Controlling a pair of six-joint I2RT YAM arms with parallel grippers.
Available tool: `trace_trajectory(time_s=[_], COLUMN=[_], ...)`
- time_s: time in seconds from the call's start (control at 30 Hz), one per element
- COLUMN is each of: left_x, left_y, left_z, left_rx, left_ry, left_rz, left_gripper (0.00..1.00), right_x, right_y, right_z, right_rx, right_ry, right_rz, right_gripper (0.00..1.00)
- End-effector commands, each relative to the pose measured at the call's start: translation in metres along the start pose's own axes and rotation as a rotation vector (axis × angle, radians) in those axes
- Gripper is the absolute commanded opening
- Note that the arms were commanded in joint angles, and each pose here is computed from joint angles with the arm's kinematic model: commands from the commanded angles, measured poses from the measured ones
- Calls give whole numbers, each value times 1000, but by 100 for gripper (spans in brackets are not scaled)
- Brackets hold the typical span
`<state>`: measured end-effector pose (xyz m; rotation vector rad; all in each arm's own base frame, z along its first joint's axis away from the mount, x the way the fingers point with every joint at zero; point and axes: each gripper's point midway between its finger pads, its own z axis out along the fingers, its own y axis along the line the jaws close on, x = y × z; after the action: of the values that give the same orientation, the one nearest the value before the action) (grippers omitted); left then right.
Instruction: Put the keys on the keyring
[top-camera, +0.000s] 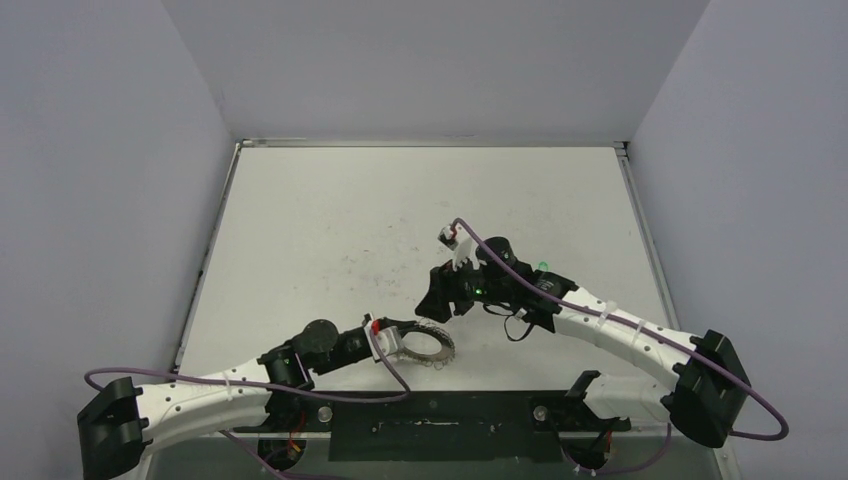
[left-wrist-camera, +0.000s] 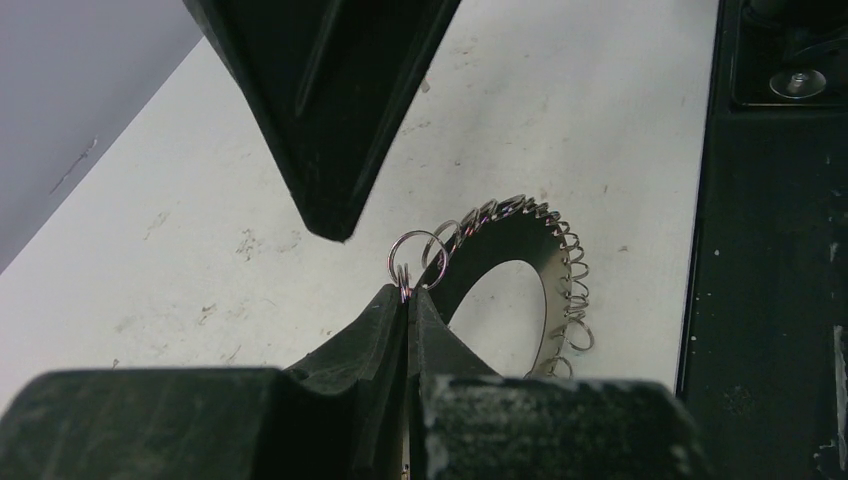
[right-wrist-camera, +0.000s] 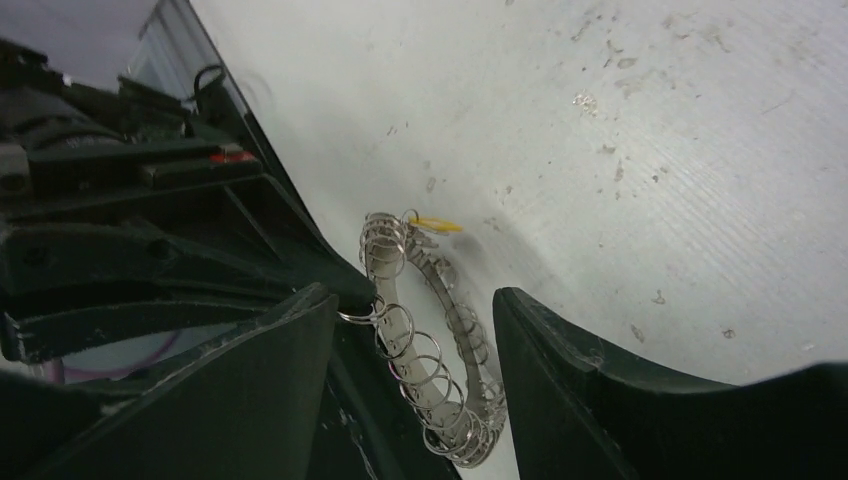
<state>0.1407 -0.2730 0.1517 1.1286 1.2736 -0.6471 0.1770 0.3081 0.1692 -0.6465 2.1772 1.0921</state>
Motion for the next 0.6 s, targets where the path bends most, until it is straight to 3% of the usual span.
trace_trajectory(time_s=[0.0,0.17,0.47,0.57], left_x=[-11,-11,-12,-13], left_y=[-6,-6,-8,-8], left_z=[-1,-2,-1,-1], left_rx=[44,49,58,64], left_ry=[-44,-46,-46,-48], left_rz=[22,27,33,35], left_gripper=[0,0,0,0], right_x=[17,20,31,31], right_y=[22,21,18,15], right_z=[-1,-3,4,7], right_rx=[-136,-134,-144,-134], right_ry=[155,196,233,237], right_rz=[-189,-206,-176,-172], right_gripper=[58,45,36,28])
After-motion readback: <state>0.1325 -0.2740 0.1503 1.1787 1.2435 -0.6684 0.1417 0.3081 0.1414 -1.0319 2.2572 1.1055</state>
